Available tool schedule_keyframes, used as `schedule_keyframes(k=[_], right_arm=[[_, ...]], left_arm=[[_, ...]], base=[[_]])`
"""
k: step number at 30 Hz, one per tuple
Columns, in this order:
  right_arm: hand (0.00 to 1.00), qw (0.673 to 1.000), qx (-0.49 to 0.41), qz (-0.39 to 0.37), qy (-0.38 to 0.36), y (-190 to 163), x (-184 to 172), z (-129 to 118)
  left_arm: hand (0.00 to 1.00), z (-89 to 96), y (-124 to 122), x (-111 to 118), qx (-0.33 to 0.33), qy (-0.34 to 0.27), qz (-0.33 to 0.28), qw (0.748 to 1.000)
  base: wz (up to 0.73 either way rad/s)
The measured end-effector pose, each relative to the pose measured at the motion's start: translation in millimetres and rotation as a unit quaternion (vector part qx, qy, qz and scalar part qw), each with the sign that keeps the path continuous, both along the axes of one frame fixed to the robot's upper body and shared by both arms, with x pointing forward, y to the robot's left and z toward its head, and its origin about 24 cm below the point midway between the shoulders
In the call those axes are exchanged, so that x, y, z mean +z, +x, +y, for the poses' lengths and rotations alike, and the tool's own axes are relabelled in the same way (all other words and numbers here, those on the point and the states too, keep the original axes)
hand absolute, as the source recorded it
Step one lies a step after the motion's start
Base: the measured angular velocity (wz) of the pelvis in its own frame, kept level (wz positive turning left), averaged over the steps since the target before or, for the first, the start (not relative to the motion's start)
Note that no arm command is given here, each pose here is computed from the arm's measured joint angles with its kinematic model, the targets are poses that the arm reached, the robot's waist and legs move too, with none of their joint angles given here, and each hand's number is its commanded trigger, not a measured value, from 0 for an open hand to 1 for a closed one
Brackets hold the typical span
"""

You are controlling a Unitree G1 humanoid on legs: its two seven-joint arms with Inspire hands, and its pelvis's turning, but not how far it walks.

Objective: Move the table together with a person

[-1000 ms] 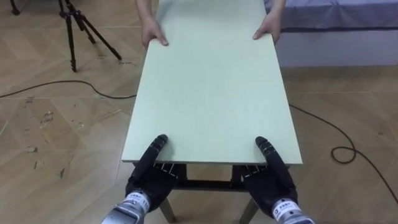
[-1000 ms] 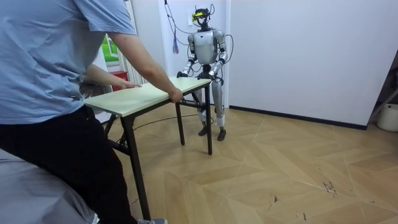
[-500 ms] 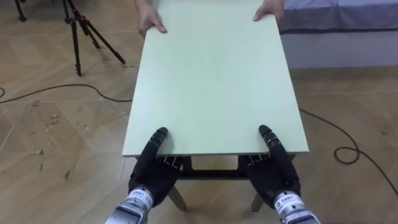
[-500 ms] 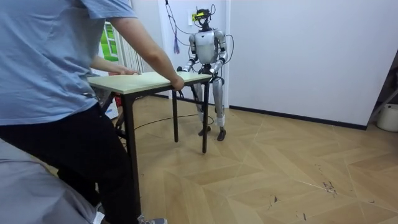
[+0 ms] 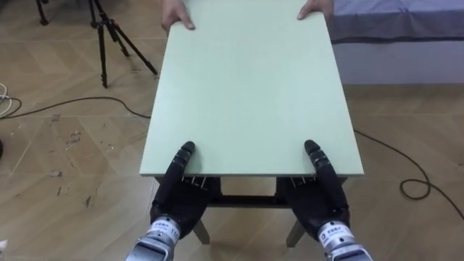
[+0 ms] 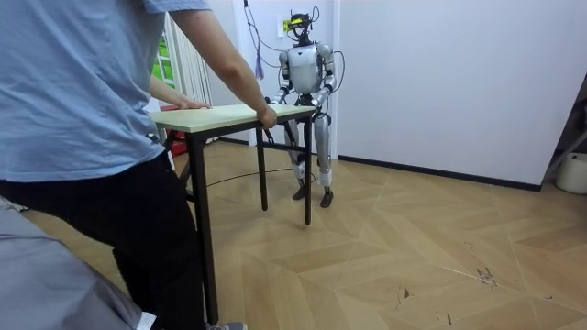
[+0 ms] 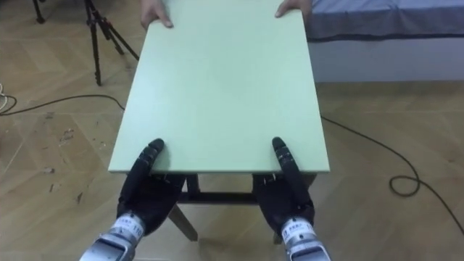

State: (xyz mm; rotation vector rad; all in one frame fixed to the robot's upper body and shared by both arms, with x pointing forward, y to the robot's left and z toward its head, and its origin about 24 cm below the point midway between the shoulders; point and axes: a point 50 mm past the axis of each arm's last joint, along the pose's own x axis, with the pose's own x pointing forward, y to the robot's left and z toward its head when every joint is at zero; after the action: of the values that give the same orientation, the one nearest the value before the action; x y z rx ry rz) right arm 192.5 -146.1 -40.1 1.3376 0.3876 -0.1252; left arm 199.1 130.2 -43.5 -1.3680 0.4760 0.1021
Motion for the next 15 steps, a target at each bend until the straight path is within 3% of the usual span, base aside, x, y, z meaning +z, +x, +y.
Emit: schedule_keyframes(k=[15], right_arm=[[1.0, 1.0, -0.002, -0.005, 0.018, -7.4, 4.6, 2.4]], left_arm=[[1.0, 0.4, -10.3, 7.0, 0.008, -0.004, -0.021, 1.0]], base=[[-0.05]])
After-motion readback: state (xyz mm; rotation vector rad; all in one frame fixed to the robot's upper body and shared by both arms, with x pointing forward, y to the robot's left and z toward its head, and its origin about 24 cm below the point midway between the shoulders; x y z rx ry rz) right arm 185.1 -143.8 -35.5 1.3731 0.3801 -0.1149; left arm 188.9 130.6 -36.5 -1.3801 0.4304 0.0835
